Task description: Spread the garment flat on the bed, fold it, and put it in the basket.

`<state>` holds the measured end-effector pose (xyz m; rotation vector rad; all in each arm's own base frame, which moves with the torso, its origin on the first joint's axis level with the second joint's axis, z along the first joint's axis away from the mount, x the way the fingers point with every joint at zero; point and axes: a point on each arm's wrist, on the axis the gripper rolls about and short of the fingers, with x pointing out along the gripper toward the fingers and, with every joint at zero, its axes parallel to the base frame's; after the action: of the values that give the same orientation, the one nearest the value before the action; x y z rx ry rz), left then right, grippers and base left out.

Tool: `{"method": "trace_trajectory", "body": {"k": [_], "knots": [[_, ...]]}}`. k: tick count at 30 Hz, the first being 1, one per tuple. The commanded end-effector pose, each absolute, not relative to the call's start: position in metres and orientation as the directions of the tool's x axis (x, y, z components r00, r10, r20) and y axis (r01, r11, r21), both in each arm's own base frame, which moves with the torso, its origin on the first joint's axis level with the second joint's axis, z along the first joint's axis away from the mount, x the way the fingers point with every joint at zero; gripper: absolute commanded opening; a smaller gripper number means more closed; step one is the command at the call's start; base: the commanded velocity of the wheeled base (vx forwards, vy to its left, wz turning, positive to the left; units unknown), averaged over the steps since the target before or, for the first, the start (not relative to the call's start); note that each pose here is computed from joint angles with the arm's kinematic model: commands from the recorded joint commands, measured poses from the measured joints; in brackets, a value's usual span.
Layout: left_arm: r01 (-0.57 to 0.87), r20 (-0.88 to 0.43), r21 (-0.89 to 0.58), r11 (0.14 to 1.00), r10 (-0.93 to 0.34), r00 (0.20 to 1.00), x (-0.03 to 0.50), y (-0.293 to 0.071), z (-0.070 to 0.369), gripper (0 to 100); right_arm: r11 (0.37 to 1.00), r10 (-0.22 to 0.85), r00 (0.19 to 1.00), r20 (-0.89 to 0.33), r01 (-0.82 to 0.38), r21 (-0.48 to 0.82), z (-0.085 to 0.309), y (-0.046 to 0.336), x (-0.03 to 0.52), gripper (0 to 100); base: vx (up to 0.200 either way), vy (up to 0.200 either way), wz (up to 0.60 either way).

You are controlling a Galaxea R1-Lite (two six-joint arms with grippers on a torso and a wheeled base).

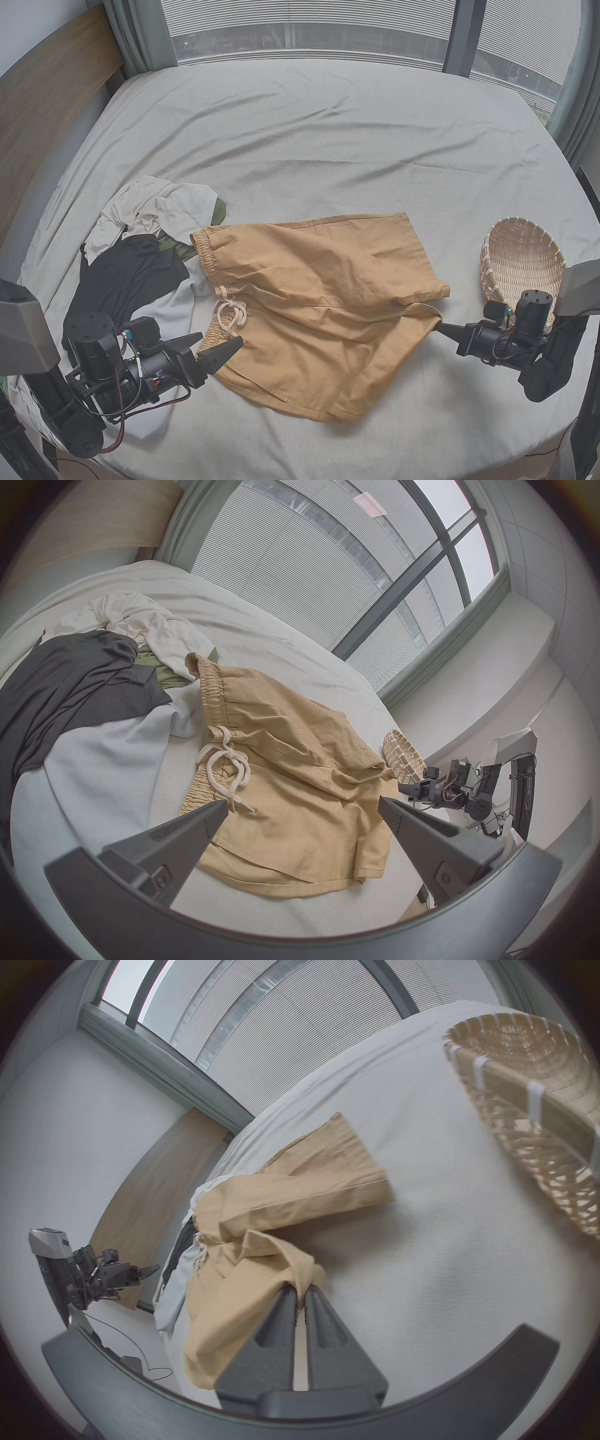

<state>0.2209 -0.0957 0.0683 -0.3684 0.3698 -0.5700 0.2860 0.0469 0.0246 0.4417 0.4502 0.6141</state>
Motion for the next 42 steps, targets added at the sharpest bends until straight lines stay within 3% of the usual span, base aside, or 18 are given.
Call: {"method": "trace_trajectory", "body": {"k": [1, 10, 11, 19, 23, 24, 30, 42], "knots": [[0.448, -0.239, -0.434, 0.781, -0.580, 0.779, 0.221, -0.096, 0.067, 100, 0.708, 0.662, 0.705, -0.254, -0.477, 0.521, 0.025, 0.058, 0.289, 0, 0.000, 0.000, 0.00], [0.444, -0.243, -0.435, 0.784, -0.577, 0.780, 0.221, -0.095, 0.066, 100, 0.691, 0.686, 0.684, -0.248, -0.504, 0.519, 0.019, 0.071, 0.298, 0, 0.000, 0.000, 0.00], [0.444, -0.243, -0.435, 0.784, -0.577, 0.780, 0.221, -0.095, 0.066, 100, 0.690, 0.686, 0.685, -0.246, -0.505, 0.518, 0.019, 0.072, 0.299, 100, 0.000, 0.000, 0.00], [0.442, -0.246, -0.436, 0.784, -0.576, 0.779, 0.220, -0.095, 0.066, 100, 0.735, 0.635, 0.719, -0.283, -0.450, 0.507, 0.022, 0.064, 0.282, 100, 0.000, 0.000, 0.00], [0.441, -0.244, -0.436, 0.784, -0.575, 0.781, 0.220, -0.094, 0.066, 100, 0.726, 0.655, 0.682, -0.325, -0.450, 0.519, 0.024, 0.067, 0.258, 100, 0.000, 0.000, 0.00], [0.441, -0.244, -0.436, 0.784, -0.575, 0.781, 0.220, -0.094, 0.066, 100, 0.711, 0.681, 0.640, -0.354, -0.463, 0.529, 0.021, 0.076, 0.246, 100, 0.000, 0.000, 0.00], [0.442, -0.246, -0.436, 0.784, -0.576, 0.779, 0.219, -0.094, 0.066, 100, 0.683, 0.721, 0.569, -0.396, -0.484, 0.547, 0.007, 0.096, 0.240, 100, 0.000, 0.000, 0.00], [0.434, -0.244, -0.433, 0.790, -0.567, 0.787, 0.219, -0.094, 0.067, 100, 0.687, 0.720, 0.537, -0.440, -0.461, 0.561, -0.021, 0.106, 0.253, 100, 0.000, 0.000, 0.00]]}}
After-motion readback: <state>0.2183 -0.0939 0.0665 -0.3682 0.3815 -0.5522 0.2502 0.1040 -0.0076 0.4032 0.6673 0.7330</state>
